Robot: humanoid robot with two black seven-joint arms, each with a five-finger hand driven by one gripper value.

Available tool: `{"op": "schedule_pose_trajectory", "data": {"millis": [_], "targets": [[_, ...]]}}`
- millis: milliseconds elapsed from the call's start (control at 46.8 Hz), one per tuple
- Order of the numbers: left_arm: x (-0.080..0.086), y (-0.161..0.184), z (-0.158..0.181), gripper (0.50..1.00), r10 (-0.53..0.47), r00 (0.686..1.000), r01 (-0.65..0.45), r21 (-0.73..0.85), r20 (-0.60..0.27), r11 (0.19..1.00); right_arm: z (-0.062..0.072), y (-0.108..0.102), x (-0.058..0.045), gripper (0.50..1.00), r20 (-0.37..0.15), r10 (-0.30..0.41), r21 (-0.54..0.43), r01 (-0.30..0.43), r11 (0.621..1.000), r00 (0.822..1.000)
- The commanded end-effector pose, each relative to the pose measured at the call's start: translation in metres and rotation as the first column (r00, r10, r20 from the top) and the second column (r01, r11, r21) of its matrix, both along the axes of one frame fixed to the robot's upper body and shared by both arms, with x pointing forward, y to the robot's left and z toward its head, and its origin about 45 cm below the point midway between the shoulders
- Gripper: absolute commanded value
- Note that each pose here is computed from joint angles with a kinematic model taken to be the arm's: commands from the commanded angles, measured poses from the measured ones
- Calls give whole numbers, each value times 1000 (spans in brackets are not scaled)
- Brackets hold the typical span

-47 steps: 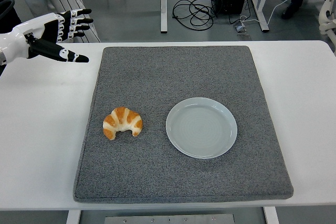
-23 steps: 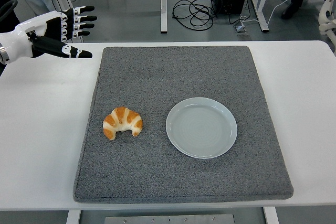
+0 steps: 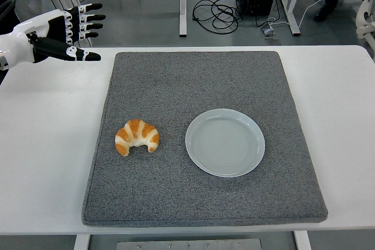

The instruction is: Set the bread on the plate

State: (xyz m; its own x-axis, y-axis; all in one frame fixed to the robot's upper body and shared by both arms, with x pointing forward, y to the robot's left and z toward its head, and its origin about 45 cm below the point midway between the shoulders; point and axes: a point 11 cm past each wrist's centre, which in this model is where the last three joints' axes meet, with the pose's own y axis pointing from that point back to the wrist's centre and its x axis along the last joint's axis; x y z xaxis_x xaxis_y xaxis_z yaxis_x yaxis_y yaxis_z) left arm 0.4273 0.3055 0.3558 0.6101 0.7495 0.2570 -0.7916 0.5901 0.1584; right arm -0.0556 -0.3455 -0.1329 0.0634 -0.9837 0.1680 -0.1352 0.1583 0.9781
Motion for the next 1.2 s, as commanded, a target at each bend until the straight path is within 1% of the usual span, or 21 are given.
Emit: {"op": "schedule_pose_trajectory", "data": {"millis": [0, 192, 342, 427, 556, 748, 962, 1175], "targets": [[1, 0, 3, 1000, -2, 1000, 2, 0, 8, 1000, 0, 0, 0, 1000, 0, 0, -1, 0, 1000, 1000], [1, 1, 11, 1000, -3, 1000, 3, 9, 23, 1000, 0, 0, 0, 1000, 0, 0, -1, 0, 1000, 1000], [-3, 14, 17, 1000, 7, 999, -9, 60, 39, 998, 0, 0, 0, 1000, 0, 0, 0, 0, 1000, 1000], [-5, 16, 18, 1000, -21, 999, 15, 127, 49, 992, 0, 0, 0, 1000, 0, 0, -1, 0, 1000, 1000], [-5, 12, 26, 1000, -80, 993, 57, 243, 86, 968, 0, 0, 0, 1000, 0, 0, 0, 0, 1000, 1000], [-5, 11, 41, 1000, -117, 988, 83, 291, 103, 953, 0, 0, 0, 1000, 0, 0, -1, 0, 1000, 1000], [-8, 0, 47, 1000, -179, 983, 145, 400, 48, 905, 0, 0, 0, 1000, 0, 0, 0, 0, 1000, 1000], [-13, -8, 47, 1000, -236, 970, 183, 485, 50, 855, 0, 0, -1, 1000, -2, -1, 0, 1, 1000, 1000]]}}
